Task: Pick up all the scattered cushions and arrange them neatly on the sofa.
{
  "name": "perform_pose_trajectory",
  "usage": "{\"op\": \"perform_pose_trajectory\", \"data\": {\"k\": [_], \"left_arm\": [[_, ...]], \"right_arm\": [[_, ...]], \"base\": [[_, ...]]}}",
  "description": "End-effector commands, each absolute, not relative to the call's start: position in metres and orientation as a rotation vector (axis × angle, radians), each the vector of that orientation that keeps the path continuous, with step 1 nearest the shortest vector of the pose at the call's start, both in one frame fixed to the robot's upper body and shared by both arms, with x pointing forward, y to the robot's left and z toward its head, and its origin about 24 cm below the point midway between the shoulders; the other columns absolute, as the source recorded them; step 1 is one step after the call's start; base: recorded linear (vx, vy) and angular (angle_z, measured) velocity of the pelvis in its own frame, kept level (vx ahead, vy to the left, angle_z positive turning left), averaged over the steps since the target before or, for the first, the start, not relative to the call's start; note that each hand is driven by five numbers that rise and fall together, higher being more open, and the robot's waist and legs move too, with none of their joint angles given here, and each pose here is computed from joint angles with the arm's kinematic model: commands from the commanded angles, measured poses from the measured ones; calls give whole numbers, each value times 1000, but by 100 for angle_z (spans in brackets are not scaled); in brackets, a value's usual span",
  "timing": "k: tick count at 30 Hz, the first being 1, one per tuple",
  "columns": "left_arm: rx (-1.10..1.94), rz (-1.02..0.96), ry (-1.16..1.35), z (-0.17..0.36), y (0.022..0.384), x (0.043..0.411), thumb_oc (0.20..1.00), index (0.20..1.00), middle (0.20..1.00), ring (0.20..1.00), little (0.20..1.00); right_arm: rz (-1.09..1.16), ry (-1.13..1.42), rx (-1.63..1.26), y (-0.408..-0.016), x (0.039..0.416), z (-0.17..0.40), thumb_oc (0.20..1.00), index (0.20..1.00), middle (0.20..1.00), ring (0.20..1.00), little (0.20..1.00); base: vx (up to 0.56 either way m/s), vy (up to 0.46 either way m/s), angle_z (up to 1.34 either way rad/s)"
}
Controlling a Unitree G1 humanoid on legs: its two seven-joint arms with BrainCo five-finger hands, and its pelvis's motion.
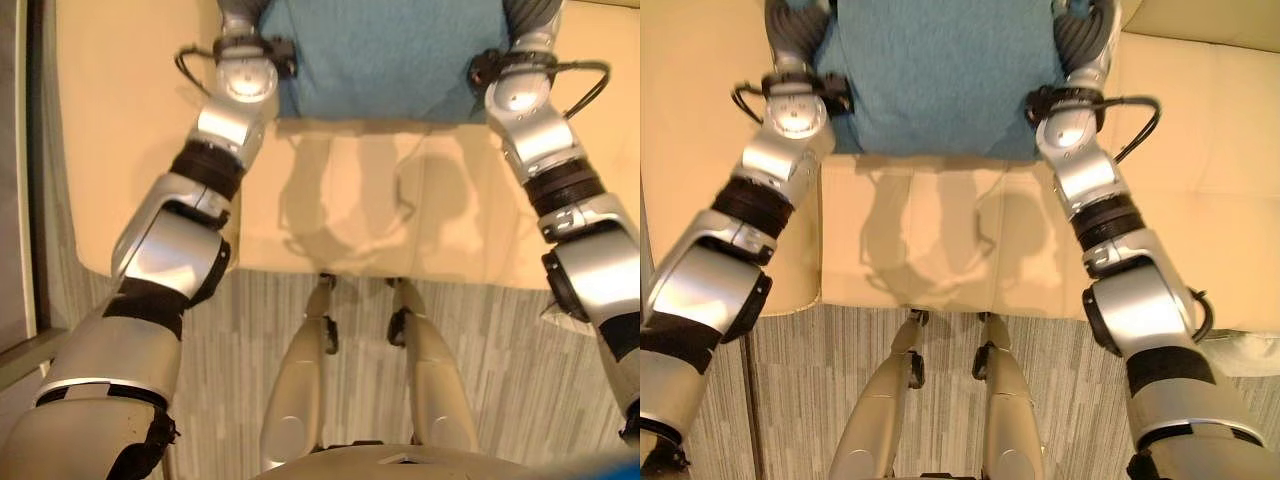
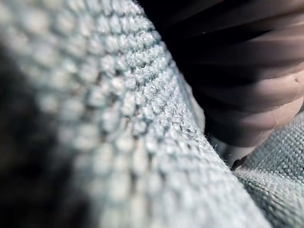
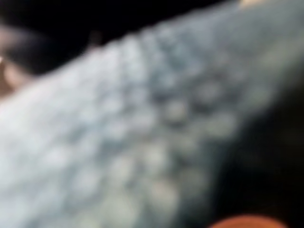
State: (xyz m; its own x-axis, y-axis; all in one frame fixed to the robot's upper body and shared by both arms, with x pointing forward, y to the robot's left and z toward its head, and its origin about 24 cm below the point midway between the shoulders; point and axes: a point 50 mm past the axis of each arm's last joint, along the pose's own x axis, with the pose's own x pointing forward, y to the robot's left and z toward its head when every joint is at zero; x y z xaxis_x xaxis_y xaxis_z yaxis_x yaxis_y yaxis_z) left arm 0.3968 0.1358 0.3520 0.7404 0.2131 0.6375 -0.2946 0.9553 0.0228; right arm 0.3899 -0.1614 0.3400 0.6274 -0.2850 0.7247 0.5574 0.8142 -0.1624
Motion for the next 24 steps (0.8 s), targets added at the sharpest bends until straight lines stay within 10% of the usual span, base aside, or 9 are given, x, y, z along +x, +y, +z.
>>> {"op": "perform_pose_trajectory", "data": {"k": [1,2,3,4,11,12,13,24], "left_arm": [[181,140,-946,415,69,366,200,200,200,200,200],[181,140,-947,416,69,366,200,200,200,200,200],[183,134,-939,417,64,366,369,369,369,369,369],[188,131,-918,419,60,367,1000,1000,1000,1000,1000],[145,47,-900,431,43,362,1000,1000,1000,1000,1000],[111,38,-877,428,47,365,1000,1000,1000,1000,1000],[114,25,-863,425,46,366,1000,1000,1000,1000,1000],[167,198,-736,381,108,392,1000,1000,1000,1000,1000]], "right_arm": [[-312,-1104,-461,-78,360,398,200,200,200,200,200],[-313,-1105,-461,-78,360,398,200,200,200,200,200],[-328,-1108,-461,-78,360,403,200,200,200,200,200],[-350,-1104,-498,-79,361,406,200,200,200,200,200],[-465,-1028,-570,-102,368,427,200,200,200,200,200],[-477,-944,-574,-113,376,423,451,451,451,451,451],[-495,-947,-576,-116,374,426,1000,1000,1000,1000,1000],[-521,-848,-589,-152,384,398,1000,1000,1000,1000,1000]], "base": [[41,-11,3],[39,-19,0],[101,-43,-1],[24,-34,0],[26,-24,5],[100,-33,0],[17,-33,-3],[-5,-4,1]]}}
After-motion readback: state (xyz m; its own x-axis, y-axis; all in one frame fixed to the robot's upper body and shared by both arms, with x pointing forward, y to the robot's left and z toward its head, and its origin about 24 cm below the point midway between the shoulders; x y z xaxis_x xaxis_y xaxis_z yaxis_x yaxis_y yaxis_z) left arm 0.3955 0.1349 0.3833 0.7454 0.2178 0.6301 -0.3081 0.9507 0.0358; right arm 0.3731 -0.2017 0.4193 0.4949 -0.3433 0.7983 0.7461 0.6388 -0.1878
